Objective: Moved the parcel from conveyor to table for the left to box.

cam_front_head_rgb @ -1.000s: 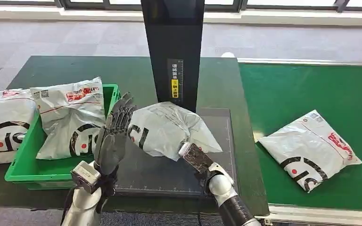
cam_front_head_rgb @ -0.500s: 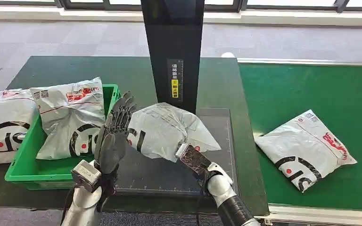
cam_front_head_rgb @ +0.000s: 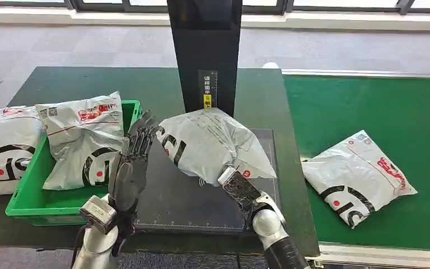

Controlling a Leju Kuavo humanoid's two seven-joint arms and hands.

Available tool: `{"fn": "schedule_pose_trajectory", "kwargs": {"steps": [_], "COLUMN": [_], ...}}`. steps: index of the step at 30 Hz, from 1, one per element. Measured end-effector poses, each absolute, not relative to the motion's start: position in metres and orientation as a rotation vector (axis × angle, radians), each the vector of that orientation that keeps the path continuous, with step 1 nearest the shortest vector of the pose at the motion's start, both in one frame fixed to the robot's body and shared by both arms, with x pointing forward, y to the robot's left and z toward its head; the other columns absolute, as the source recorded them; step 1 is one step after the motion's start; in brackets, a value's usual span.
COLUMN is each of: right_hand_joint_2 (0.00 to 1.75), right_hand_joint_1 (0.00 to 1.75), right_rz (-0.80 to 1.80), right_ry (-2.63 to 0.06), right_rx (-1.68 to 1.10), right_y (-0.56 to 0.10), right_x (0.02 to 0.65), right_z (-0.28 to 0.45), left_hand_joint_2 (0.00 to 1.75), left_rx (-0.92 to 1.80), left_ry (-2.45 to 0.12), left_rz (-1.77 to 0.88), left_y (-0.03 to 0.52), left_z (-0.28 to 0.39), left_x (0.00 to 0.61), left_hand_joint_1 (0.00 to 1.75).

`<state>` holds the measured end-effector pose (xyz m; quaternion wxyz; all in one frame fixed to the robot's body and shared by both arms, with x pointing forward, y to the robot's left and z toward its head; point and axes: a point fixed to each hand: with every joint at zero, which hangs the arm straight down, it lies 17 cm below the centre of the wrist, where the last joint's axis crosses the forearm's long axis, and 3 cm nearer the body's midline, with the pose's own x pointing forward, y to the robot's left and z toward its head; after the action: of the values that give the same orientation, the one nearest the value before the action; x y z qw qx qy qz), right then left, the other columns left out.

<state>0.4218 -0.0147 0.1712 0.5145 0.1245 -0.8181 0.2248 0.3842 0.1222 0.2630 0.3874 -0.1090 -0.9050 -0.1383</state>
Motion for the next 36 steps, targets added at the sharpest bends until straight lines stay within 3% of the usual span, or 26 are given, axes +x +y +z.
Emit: {"fn": "schedule_pose_trajectory", "kwargs": {"steps": [12,36], "right_hand_joint_2": [0.0,0.0], "right_hand_joint_1": [0.0,0.0], "right_rz": [0.769,0.749], "right_ry": [-1.939,-1.952], "right_rx": [-0.738,-0.784], "right_y": [-0.089,-0.098], "right_x": [0.443,0.438], "right_z": [0.177,0.188], "left_hand_joint_2": [0.0,0.0], "left_rx": [-0.272,-0.275], "left_ry": [-2.302,-2.296], "left_rz": [-0.362,-0.359], "left_y": [0.122,0.122], "left_z": [0.262,0.259], "left_x": [0.382,0.379], "left_hand_joint_1": [0.0,0.0]}}
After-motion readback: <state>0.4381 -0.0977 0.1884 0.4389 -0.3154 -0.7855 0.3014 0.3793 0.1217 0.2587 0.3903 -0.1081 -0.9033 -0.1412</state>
